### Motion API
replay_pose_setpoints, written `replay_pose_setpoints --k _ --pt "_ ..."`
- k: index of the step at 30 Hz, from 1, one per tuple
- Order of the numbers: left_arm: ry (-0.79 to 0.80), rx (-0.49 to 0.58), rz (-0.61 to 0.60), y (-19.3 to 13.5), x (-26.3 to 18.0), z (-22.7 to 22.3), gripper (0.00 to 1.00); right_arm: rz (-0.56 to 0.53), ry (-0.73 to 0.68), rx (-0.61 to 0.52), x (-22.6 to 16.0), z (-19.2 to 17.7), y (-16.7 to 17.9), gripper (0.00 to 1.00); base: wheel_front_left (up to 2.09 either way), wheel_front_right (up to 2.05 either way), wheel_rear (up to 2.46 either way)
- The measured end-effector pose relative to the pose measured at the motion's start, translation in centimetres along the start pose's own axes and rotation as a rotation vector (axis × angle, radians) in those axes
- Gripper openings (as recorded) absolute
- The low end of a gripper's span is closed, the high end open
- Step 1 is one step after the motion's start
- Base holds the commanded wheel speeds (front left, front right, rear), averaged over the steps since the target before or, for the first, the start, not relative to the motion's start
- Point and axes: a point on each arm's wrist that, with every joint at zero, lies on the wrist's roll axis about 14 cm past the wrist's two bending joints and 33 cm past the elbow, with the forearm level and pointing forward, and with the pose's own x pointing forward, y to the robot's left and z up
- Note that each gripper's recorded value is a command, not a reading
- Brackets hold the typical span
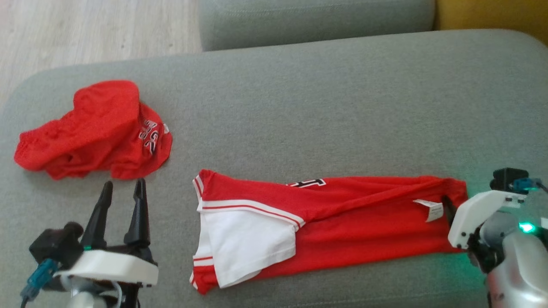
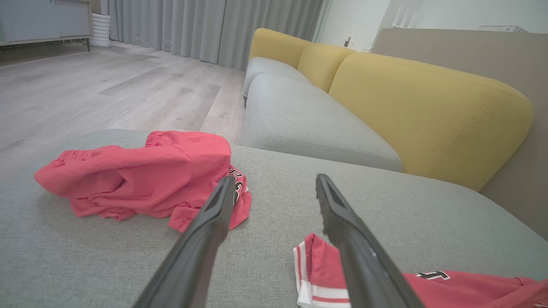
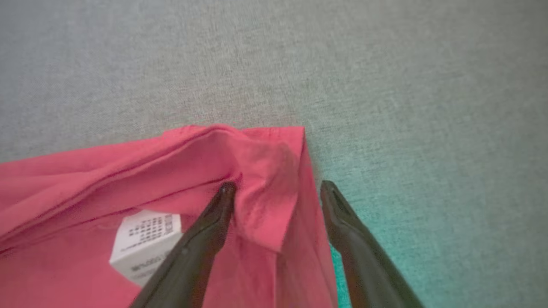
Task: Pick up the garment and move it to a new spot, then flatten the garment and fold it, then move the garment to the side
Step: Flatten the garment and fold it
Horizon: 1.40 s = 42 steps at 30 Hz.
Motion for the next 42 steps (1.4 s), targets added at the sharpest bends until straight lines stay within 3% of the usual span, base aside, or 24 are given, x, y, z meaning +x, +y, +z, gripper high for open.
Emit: replay_pose_setpoints --k 11,12,14,15,17,24,35,38,42 --pt "0.017 0.000 0.042 1.5 0.5 -0.8 1.00 -0.012 0.202 -0.027 2.0 -0.7 -0.4 0.98 0.00 0.00 0.00" --pt "0.015 0.003 0.040 1.5 0.5 -0.7 1.00 -0.003 0.217 -0.018 2.0 -0.6 -0.2 0.85 0.00 0.00 0.00" --pt "0.014 0.000 0.042 1.5 0.4 -0.7 1.00 0.016 0.247 -0.009 1.9 -0.9 0.2 0.46 0.00 0.00 0.00" --pt "0.013 -0.001 0.043 1.5 0.3 -0.7 1.00 0.026 0.252 -0.005 1.8 -0.9 0.5 0.37 0.00 0.00 0.00" --pt "0.011 -0.003 0.047 1.5 0.2 -0.7 1.00 0.048 0.251 -0.004 1.5 -0.9 1.1 0.00 0.00 0.00 0.00" --pt "-0.009 -0.003 0.046 1.3 0.0 -0.2 1.00 0.072 0.106 0.006 0.5 -0.1 1.2 0.00 0.00 0.00 0.00" --pt "-0.024 -0.016 0.031 0.7 0.0 0.2 1.00 -0.030 -0.217 -0.044 -1.9 8.9 -3.0 0.00 0.00 0.00 0.00" --pt "-0.034 -0.013 0.032 0.6 -0.3 0.5 1.00 0.000 -0.292 -0.075 -3.1 11.0 -1.5 0.00 0.00 0.00 0.00" --pt "-0.026 -0.017 0.045 0.7 -1.6 0.1 1.00 0.129 -0.451 -0.105 -6.5 14.8 3.5 0.00 0.00 0.00 0.00"
